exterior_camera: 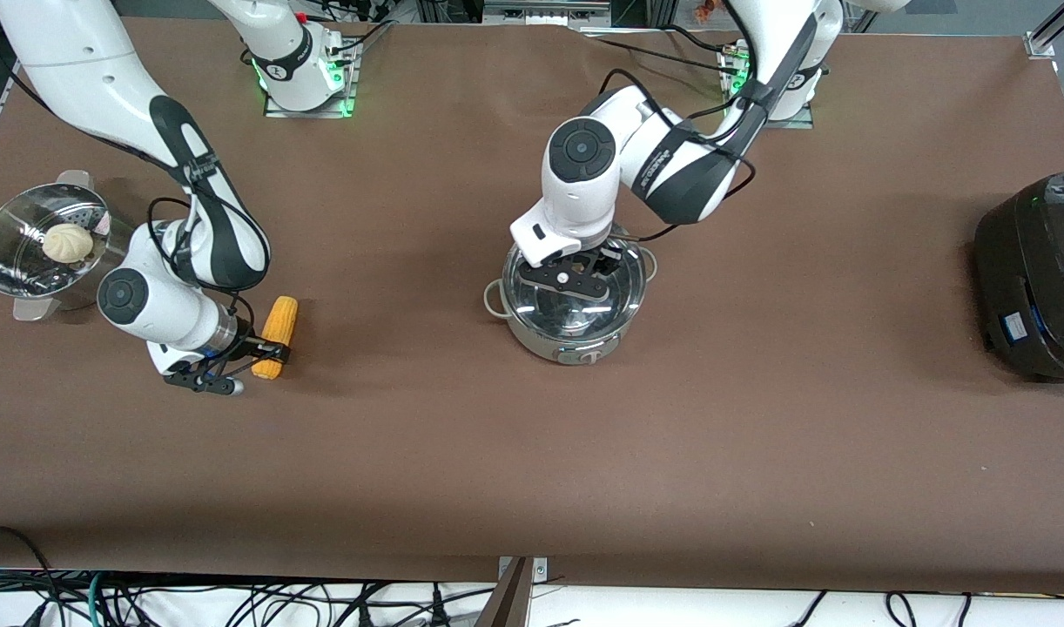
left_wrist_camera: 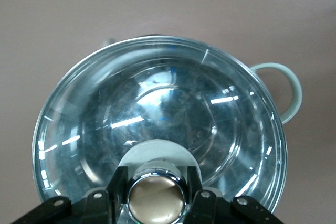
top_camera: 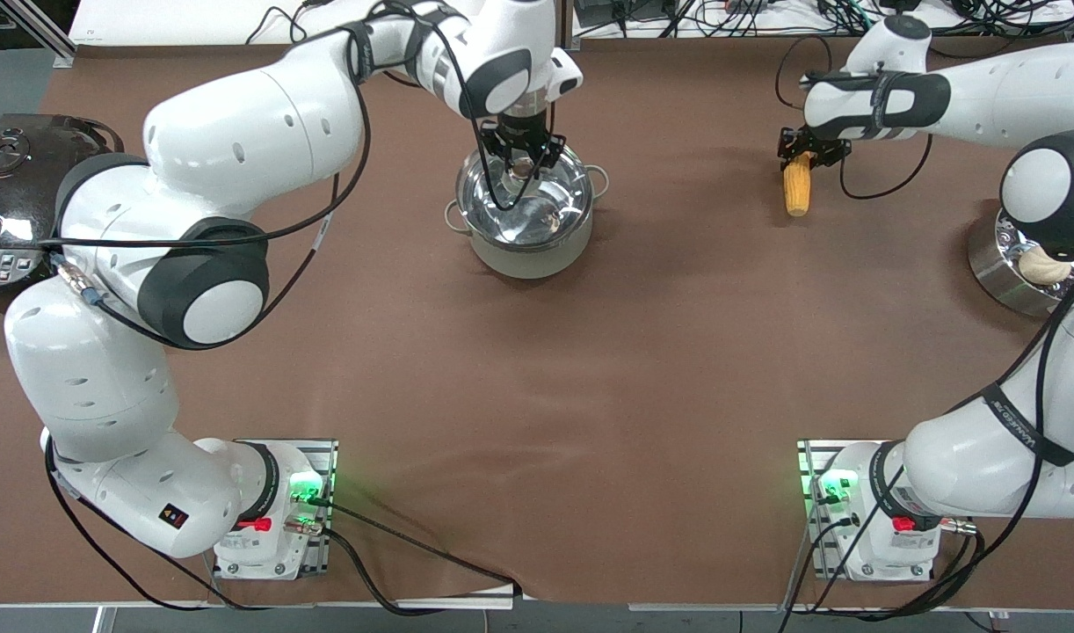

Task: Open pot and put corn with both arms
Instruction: 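Lift the glass lid with the left gripper while the right gripper lifts the corn, then set the lid beside the pot while the right gripper drops corn inside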

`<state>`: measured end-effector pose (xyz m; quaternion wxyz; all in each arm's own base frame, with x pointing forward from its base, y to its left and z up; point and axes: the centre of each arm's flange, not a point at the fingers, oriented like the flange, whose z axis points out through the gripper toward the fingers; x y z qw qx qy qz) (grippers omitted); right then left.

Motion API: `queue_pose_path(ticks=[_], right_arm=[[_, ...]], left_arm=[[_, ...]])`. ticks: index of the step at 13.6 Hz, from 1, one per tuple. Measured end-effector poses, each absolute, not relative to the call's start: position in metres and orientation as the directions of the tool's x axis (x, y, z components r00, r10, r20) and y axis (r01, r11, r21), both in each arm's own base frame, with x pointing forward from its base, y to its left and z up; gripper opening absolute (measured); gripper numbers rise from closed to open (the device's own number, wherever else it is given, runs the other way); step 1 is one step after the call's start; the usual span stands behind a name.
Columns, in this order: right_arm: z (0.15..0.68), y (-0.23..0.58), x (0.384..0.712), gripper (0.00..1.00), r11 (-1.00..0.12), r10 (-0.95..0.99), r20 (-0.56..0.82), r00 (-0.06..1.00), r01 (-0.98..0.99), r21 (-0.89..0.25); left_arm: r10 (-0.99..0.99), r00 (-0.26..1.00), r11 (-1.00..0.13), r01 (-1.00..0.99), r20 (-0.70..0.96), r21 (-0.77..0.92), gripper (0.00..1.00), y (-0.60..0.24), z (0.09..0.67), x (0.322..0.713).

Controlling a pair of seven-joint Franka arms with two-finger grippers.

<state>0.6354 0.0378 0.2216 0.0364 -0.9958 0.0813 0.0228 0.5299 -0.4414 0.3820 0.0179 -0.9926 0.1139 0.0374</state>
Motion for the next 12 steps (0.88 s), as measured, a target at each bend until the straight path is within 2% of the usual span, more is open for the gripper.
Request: queue_pose_path(ticks=[3,6,7,8,10,12], right_arm=[[0.351,0.074,0.639,0.47,-0.993,-0.087,-0.12,0.989,-0.095,-0.071],[0.49,0.162,0.626,0.45,-0.99,-0.03,-0.09,0.996,-0.042,-0.138],[0.515,0.206,0.617,0.4,-0.986,-0.018,-0.069,0.997,-0.029,-0.162],[0.526,0.252,0.605,0.35,-0.983,-0.006,-0.055,0.998,-0.016,-0.182],[0.519,0.345,0.579,0.35,-0.978,0.007,-0.011,1.0,0.005,-0.21],[0.487,0.431,0.553,0.35,-0.976,-0.009,0.039,0.999,-0.001,-0.217]], left_arm=[[-0.154,0.973,-0.981,-0.172,-0.175,-0.093,0.5,-0.364,0.456,0.559],[-0.28,0.923,-0.951,-0.304,-0.263,-0.052,0.5,-0.234,0.492,0.598],[-0.314,0.908,-0.943,-0.333,-0.275,-0.021,0.5,-0.181,0.492,0.613],[-0.338,0.897,-0.937,-0.349,-0.286,0.011,0.5,-0.127,0.484,0.625],[-0.366,0.891,-0.93,-0.364,-0.267,0.056,0.5,-0.037,0.441,0.639],[-0.377,0.901,-0.926,-0.372,-0.216,0.062,0.5,-0.007,0.364,0.636]])
